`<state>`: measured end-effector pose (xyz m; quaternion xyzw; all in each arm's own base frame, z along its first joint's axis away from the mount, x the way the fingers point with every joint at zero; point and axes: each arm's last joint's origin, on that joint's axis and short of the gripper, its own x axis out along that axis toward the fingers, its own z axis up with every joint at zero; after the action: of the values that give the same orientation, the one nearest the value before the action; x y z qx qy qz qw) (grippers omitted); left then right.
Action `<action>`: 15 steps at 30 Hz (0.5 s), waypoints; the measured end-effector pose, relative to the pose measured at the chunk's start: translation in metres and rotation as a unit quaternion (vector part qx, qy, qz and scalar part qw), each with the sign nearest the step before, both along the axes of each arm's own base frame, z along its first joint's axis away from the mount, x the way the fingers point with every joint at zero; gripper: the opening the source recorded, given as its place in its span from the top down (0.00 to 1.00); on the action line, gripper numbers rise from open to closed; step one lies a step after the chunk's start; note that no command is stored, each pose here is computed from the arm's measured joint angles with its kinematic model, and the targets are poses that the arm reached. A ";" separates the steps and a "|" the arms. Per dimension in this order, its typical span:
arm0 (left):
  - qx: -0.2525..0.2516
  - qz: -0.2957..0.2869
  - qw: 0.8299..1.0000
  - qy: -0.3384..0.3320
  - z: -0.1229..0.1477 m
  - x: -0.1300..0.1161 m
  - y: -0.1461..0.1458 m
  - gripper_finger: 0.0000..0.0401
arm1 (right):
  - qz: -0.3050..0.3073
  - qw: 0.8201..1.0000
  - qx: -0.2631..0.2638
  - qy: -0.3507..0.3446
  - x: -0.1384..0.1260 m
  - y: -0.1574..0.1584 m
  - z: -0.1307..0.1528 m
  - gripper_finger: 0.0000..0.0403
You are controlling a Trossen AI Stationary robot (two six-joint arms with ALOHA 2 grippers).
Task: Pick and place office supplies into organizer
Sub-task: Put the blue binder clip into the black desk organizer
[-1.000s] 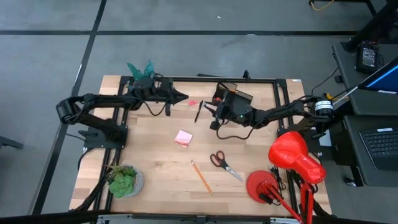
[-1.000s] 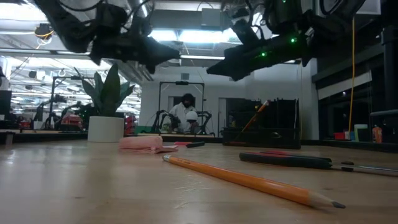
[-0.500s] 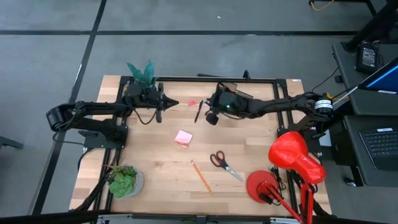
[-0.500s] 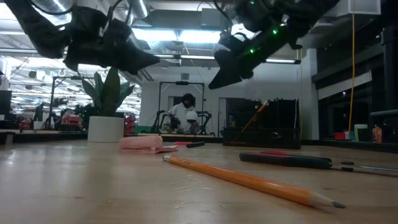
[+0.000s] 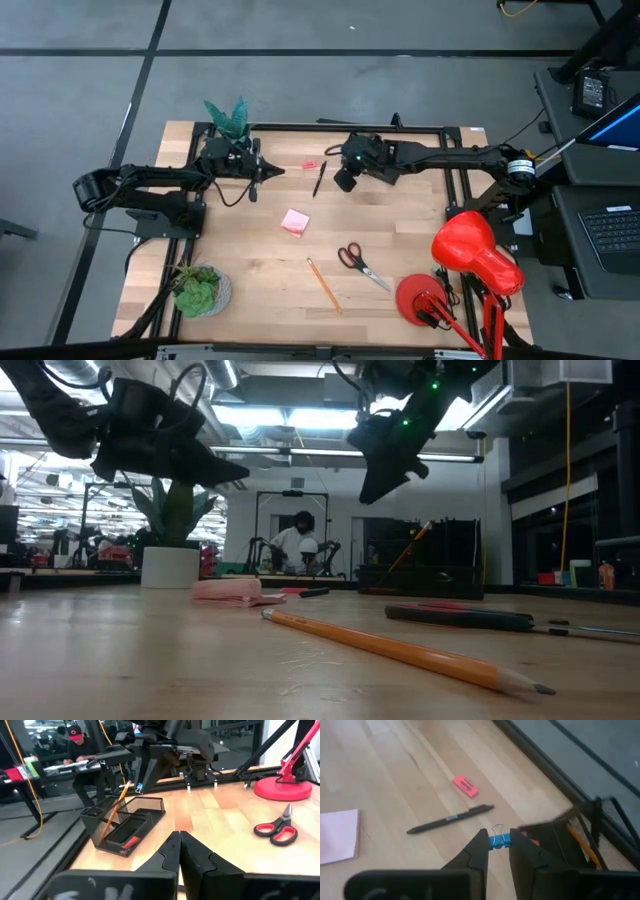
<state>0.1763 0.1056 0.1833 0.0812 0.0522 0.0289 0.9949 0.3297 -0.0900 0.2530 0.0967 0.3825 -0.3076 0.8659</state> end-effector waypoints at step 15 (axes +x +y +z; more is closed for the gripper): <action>0.054 -0.005 0.999 0.005 0.000 0.000 0.000 1.00 | -0.075 0.997 0.033 0.008 -0.007 -0.024 -0.008 0.87</action>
<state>0.1763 0.1056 0.1831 0.1348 0.0548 0.0259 0.9890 0.3229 -0.1139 0.2450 0.1512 0.3913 -0.3598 0.8334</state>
